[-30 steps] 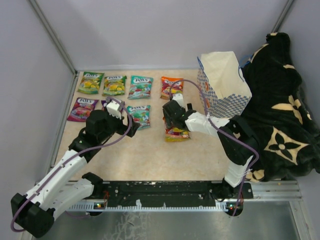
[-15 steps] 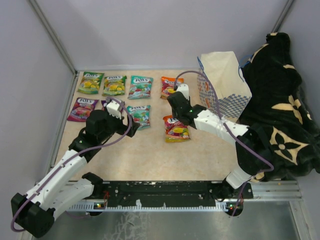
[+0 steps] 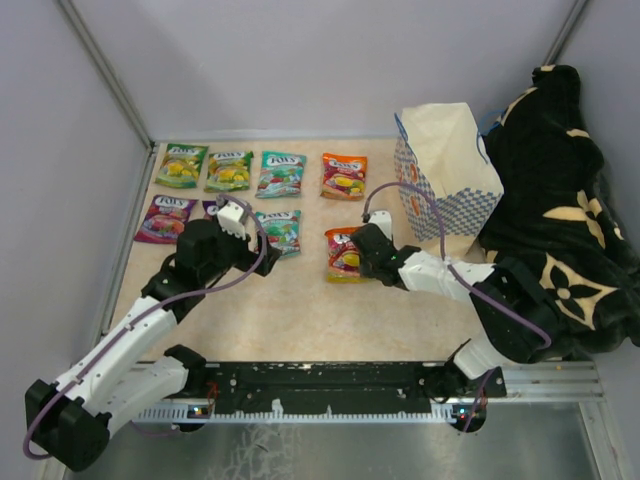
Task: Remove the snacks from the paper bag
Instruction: Move the snack to the center of the board.
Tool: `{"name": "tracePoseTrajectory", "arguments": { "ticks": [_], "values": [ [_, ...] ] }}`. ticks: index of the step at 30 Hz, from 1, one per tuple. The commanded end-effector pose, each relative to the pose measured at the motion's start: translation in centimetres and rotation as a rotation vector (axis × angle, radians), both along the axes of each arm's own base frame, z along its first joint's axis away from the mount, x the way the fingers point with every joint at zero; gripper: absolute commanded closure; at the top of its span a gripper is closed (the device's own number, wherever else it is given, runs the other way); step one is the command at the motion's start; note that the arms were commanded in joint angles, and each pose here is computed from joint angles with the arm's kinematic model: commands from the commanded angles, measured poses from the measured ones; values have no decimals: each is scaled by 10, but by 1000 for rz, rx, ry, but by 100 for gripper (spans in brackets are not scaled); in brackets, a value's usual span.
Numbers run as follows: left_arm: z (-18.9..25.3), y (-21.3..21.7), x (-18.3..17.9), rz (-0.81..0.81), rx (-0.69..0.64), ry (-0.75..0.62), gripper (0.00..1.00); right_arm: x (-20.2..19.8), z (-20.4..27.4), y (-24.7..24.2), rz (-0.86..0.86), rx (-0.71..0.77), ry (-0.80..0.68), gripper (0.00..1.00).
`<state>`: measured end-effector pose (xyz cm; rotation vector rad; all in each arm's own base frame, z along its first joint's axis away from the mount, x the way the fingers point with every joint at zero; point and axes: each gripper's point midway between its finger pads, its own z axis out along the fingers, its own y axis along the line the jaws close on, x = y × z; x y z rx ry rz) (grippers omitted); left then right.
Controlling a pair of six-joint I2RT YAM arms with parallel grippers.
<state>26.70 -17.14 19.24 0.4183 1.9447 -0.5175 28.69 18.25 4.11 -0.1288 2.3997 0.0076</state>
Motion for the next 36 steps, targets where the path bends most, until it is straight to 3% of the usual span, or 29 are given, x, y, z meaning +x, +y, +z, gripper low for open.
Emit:
{"name": "tracePoseTrajectory", "arguments": {
  "ticks": [1, 27, 31, 34, 36],
  "values": [
    [2, -1, 3, -4, -9, -18, 0, 19, 10, 26, 4, 89, -75, 59],
    [-2, 1, 3, -1, 6, -12, 0, 87, 23, 43, -109, 14, -176, 56],
    [0, 1, 3, 2, 4, -19, 0, 88, 42, 44, -92, 38, -211, 44],
    [1, 1, 3, 0, 1, -21, 0, 90, 66, 44, -69, 43, -251, 28],
    [2, 1, 3, -2, -1, -24, 0, 92, 91, 46, -38, 58, -295, 10]
  ]
}}
